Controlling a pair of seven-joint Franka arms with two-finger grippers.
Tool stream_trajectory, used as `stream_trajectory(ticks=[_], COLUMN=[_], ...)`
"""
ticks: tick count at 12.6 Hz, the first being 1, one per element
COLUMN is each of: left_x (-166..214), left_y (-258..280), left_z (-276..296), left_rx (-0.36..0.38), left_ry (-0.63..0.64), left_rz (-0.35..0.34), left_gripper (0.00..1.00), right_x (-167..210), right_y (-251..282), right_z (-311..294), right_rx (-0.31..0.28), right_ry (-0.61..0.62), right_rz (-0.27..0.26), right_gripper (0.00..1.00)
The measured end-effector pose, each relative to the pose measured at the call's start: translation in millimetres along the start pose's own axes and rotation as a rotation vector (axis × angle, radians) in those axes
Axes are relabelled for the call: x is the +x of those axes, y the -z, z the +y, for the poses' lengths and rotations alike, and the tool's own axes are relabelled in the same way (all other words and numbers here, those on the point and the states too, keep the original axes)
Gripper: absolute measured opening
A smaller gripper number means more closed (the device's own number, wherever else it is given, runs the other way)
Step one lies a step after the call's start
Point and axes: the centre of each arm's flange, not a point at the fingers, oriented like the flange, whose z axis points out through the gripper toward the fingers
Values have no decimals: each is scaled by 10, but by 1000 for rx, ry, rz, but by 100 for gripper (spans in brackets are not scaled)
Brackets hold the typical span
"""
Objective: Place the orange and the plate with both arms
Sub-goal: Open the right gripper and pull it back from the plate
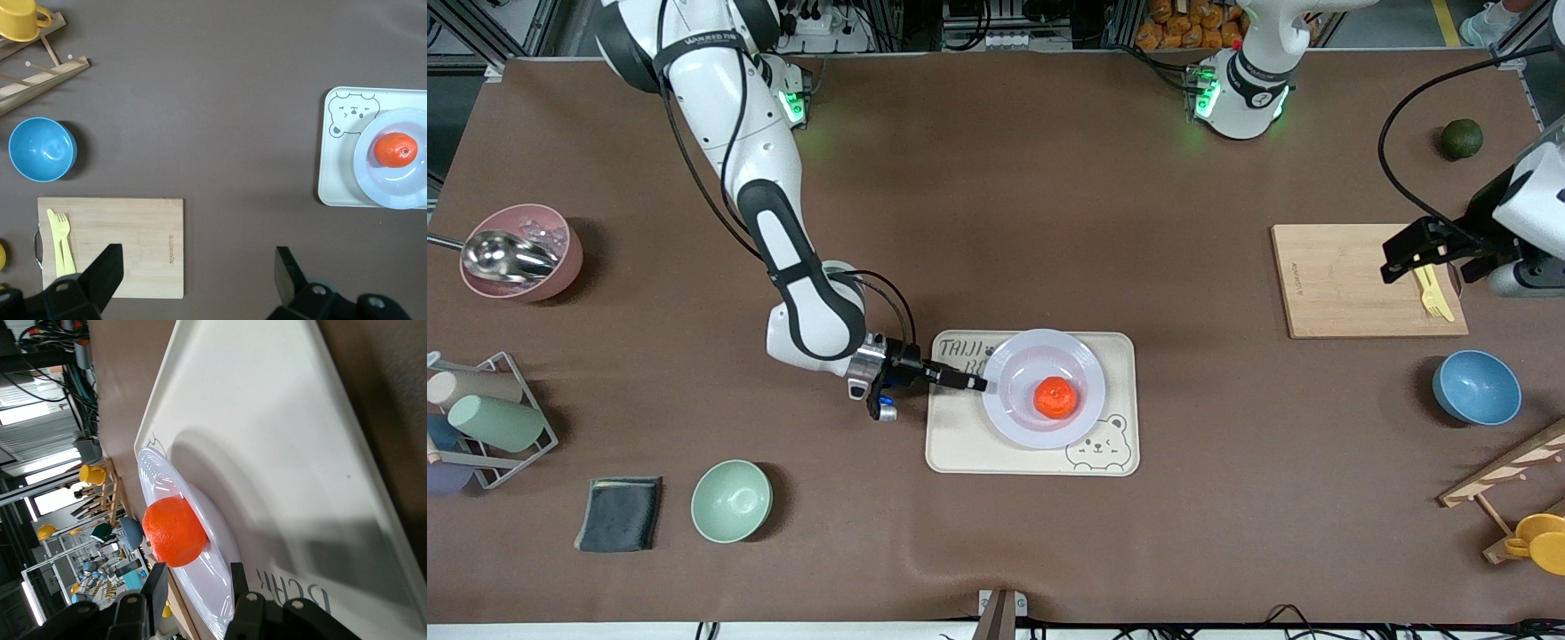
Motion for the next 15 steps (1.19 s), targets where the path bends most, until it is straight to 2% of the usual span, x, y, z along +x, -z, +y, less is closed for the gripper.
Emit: stream_trajectory(ticks=[2, 4, 5, 6, 11, 12, 13, 14, 15], left_x=[-56, -87, -98, -104, -106, -106, -106, -106, -106], left_y=[51, 91, 107, 108, 92, 92, 92, 91, 91], left_z=[0, -1, -2, -3, -3, -3, -2, -2, -1], left_rx=[1, 2, 2, 2, 3, 3, 3, 3, 3], left_ry=[0, 0, 0, 0, 0, 0, 0, 0, 0], left_rz=[5, 6, 7, 6, 3, 3, 3, 2, 2], left_gripper=[100, 100, 100, 100, 100, 100, 100, 100, 100], right_x=[105, 171, 237, 325, 755, 800, 839, 880, 917], right_y=[110, 252, 380, 536, 1348, 1470, 1592, 1729, 1891], right_z=[-185, -487, -585, -605, -433, -431, -427, -417, -416], right_rx=[-70, -144, -162, -170, -196, -214, -237, -267, -295], right_ry=[-63, -81, -83, -84, -97, -85, -73, -60, -48], right_rz=[-30, -77, -93, -118, -206, -221, -235, -245, -253], right_gripper=[49, 64, 65, 70, 79, 86, 87, 93, 94])
